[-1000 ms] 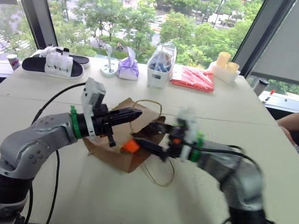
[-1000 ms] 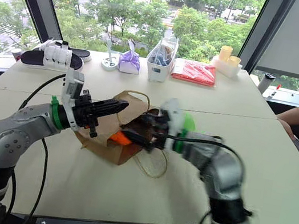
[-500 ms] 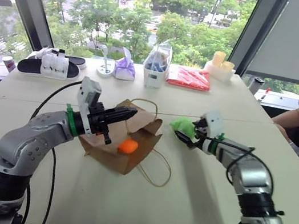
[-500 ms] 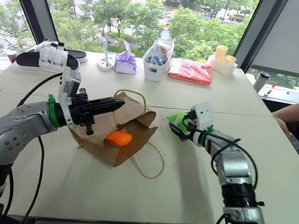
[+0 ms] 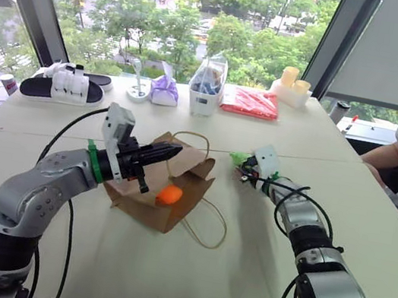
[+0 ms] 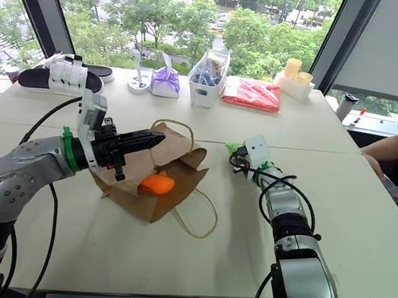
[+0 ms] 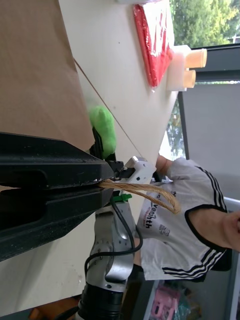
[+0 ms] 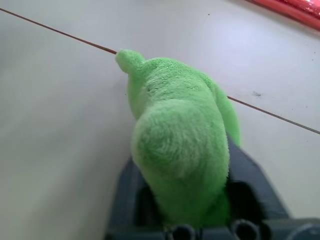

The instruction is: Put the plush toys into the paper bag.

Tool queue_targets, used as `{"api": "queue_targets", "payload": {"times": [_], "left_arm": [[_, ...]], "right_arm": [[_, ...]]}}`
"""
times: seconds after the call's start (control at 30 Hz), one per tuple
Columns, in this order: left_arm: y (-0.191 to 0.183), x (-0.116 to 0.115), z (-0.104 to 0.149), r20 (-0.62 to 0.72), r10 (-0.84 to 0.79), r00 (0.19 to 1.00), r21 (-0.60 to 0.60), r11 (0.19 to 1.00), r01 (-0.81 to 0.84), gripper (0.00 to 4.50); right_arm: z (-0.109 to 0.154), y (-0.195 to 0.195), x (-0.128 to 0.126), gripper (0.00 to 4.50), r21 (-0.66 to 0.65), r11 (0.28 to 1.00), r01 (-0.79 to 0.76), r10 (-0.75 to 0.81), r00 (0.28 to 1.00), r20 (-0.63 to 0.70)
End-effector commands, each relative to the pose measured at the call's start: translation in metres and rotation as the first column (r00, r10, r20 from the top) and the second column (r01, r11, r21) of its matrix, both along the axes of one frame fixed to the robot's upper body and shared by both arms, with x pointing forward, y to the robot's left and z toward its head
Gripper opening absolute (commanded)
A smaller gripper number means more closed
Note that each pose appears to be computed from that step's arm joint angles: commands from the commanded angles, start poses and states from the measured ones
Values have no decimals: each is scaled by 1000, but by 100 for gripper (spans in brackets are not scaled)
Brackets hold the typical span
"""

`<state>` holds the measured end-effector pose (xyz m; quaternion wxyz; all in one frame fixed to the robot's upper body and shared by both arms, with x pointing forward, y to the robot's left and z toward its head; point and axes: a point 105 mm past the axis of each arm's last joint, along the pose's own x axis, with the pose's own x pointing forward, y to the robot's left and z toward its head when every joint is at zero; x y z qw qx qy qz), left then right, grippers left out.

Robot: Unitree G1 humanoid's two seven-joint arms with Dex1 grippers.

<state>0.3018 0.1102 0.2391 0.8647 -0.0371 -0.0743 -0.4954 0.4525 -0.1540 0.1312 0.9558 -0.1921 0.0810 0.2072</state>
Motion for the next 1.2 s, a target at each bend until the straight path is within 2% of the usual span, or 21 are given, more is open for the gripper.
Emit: {"api": "queue_targets", "payload": {"times": [0.03, 0.17, 0.27, 0.33, 0.47, 0.63, 0.73, 0.97, 1.03, 1.2], "left_arm": [[0, -2, 11, 58, 4, 998, -10, 1000, -3, 0], [-1, 1, 15, 62, 4, 998, -18, 1000, -3, 0], [1, 4, 23, 61, 6, 998, -49, 999, -3, 0], [1, 5, 26, 61, 3, 998, -61, 998, 1, 0], [1, 4, 28, 58, -11, 998, -59, 998, 14, 0], [1, 2, 29, 51, -32, 998, -52, 998, 35, 0], [1, 1, 29, 54, -37, 998, -46, 998, 40, 0], [2, -5, 28, 58, -35, 998, -35, 999, 37, 0], [3, -4, 26, 62, -15, 998, -30, 999, 17, 0], [3, -4, 24, 60, 2, 998, -40, 999, 0, 0]], "right_arm": [[27, -2, -6, 4, 28, 999, -40, 38, 997, 67], [54, 5, -46, 4, 134, 978, -162, 151, 984, 93], [66, 17, -103, 4, 195, 936, -293, 284, 956, 70], [66, 32, -131, 4, 238, 900, -364, 365, 930, 44], [60, 58, -156, 4, 263, 858, -441, 453, 891, 18], [53, 87, -149, 4, 327, 833, -447, 467, 884, 18], [49, 101, -136, 4, 309, 838, -450, 464, 885, 30], [40, 131, -97, 4, 294, 846, -444, 443, 893, 74], [28, 140, -83, 4, 246, 865, -437, 434, 898, 69], [18, 153, -67, 4, 277, 860, -429, 427, 901, 71]]}}
